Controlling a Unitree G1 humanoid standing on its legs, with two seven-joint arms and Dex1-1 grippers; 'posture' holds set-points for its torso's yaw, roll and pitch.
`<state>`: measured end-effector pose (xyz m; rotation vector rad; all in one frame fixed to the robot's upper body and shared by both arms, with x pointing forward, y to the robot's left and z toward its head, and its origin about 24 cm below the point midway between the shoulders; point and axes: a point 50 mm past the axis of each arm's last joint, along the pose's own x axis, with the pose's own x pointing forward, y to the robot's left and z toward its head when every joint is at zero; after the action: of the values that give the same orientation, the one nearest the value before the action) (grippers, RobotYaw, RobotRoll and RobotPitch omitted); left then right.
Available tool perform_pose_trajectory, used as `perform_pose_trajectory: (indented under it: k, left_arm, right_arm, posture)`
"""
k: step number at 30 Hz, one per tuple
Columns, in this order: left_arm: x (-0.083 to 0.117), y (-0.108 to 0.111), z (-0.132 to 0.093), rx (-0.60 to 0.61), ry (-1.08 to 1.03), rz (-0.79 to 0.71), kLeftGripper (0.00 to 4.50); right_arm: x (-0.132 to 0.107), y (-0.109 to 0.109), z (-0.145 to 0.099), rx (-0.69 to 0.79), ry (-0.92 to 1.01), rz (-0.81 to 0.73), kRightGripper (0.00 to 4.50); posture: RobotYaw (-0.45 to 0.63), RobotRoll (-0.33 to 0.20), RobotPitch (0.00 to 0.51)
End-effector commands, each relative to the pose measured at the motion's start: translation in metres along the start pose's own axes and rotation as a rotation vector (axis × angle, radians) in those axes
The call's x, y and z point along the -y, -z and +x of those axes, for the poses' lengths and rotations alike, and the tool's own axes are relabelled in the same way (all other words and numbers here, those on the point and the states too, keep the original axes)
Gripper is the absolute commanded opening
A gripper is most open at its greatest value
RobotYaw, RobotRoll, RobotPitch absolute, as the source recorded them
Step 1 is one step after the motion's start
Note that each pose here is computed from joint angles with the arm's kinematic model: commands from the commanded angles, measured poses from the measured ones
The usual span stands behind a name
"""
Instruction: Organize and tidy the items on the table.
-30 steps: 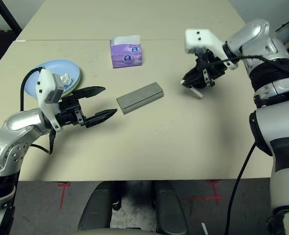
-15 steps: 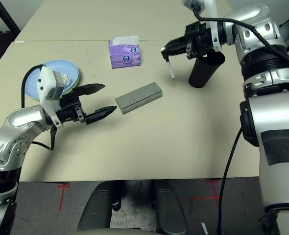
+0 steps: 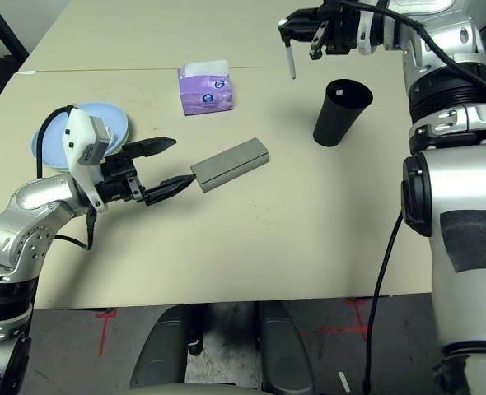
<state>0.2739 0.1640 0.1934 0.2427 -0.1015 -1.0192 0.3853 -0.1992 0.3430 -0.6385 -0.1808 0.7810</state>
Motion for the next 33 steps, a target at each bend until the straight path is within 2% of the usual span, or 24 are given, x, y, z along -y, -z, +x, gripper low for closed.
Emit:
perform_pose_trajectory:
  k: [1, 13, 20, 33]
  left_arm:
    - [0.002, 0.001, 0.003, -0.007, 0.018, 0.007, 4.5]
    - [0.001, 0.002, 0.005, -0.003, 0.025, 0.012, 4.5]
    - [0.0, 0.002, 0.006, 0.001, 0.026, 0.015, 4.5]
    - [-0.001, 0.001, 0.005, 0.004, 0.027, 0.029, 4.5]
  right_arm:
    - [0.007, 0.0, -0.014, -0.008, 0.058, -0.04, 0.29]
    - [0.009, 0.011, -0.041, -0.088, 0.124, -0.039, 0.29]
    - [-0.001, 0.035, -0.046, -0.145, 0.142, 0.022, 0.29]
    - [-0.011, 0.065, -0.044, -0.221, 0.147, 0.06, 0.29]
  posture:
    - [0.02, 0.0, 0.125]
    - [0.0, 0.0, 0.123]
    - [0.0, 0.0, 0.124]
    - [0.01, 0.0, 0.121]
